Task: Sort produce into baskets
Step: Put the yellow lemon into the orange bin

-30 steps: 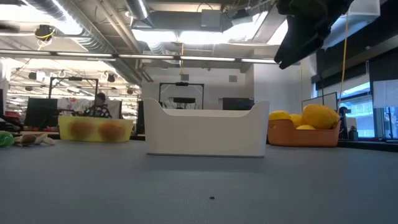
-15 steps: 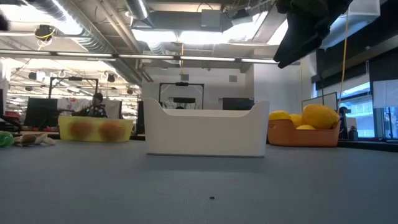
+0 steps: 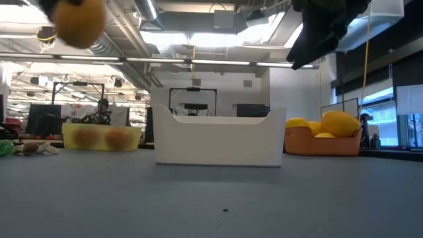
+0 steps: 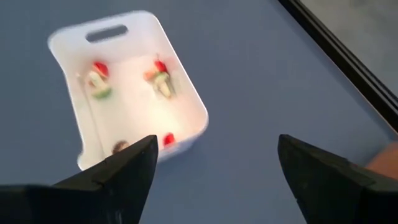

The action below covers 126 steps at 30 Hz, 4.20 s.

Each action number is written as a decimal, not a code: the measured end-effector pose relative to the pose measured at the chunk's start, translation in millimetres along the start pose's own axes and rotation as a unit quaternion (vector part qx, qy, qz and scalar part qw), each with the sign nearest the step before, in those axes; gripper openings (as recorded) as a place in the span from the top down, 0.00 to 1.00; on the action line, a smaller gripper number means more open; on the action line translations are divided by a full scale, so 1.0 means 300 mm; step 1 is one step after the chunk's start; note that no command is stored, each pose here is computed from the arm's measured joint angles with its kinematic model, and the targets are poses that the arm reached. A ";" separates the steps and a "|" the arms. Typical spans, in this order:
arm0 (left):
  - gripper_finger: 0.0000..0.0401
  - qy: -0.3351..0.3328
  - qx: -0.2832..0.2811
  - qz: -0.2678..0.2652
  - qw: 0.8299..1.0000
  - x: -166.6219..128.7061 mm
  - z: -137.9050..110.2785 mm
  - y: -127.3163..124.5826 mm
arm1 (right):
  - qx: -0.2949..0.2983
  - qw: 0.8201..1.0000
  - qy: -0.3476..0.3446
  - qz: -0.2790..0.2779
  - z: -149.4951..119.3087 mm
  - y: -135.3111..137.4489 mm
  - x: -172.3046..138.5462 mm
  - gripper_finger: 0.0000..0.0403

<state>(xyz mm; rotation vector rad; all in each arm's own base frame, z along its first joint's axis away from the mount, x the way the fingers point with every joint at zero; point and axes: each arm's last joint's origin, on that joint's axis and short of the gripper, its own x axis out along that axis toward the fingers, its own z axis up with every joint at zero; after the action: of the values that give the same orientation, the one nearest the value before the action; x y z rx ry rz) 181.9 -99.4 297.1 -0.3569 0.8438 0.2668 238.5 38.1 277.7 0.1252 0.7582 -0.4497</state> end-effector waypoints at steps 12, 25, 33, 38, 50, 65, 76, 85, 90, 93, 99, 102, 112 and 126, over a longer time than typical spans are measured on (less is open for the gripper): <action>0.42 -0.223 0.035 -0.065 0.972 0.039 0.196 -0.059 | -0.040 0.987 -0.097 0.125 0.081 0.093 0.055 0.18; 0.41 -0.292 0.044 -0.057 0.954 0.143 0.285 -0.084 | -0.100 0.936 -0.243 0.234 0.162 0.192 0.113 0.18; 0.41 -0.313 0.030 -0.063 0.947 0.201 0.316 -0.092 | -0.102 0.919 -0.267 0.272 0.173 0.211 0.120 0.18; 0.41 -0.318 0.033 -0.076 0.944 0.227 0.322 -0.108 | -0.101 0.915 -0.281 0.272 0.181 0.211 0.116 0.22; 0.41 -0.315 0.035 -0.071 0.946 0.244 0.319 -0.111 | -0.111 0.910 -0.293 0.273 0.186 0.211 0.111 0.42; 0.21 -0.304 0.050 -0.050 0.950 0.238 0.313 -0.095 | -0.104 0.928 -0.267 0.240 0.176 0.198 0.108 0.43; 0.18 -0.232 0.057 -0.018 0.971 0.180 0.266 -0.039 | -0.069 0.981 -0.176 0.039 0.124 0.069 0.023 0.43; 0.18 -0.161 0.050 0.017 0.986 0.204 0.222 -0.012 | 0.017 0.992 -0.066 -0.102 0.069 -0.165 -0.038 0.43; 0.18 -0.155 0.051 0.021 0.986 0.205 0.218 -0.010 | 0.065 0.982 0.008 -0.176 0.044 -0.300 -0.020 0.43; 0.18 -0.155 0.051 0.021 0.986 0.204 0.218 -0.010 | 0.094 0.972 0.046 -0.210 0.036 -0.373 0.004 0.43; 0.18 -0.155 0.052 0.021 0.986 0.204 0.218 -0.010 | 0.167 0.948 0.106 -0.248 0.020 -0.512 0.061 0.43; 0.18 -0.154 0.052 0.021 0.986 0.204 0.218 -0.010 | 0.204 0.934 0.135 -0.262 0.006 -0.581 0.095 0.43; 0.18 -0.154 0.063 0.023 0.986 0.204 0.218 -0.010 | 0.257 0.912 0.186 -0.260 -0.030 -0.733 0.213 0.43; 0.18 -0.154 0.065 0.023 0.986 0.204 0.218 -0.010 | 0.265 0.897 0.199 -0.293 -0.047 -0.764 0.274 0.28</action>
<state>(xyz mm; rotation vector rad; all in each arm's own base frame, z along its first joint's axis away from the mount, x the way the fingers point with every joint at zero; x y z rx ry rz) 266.2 -69.9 290.7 -0.1683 0.5614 0.2999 181.6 -192.6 222.5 0.5188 1.0619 -1.2341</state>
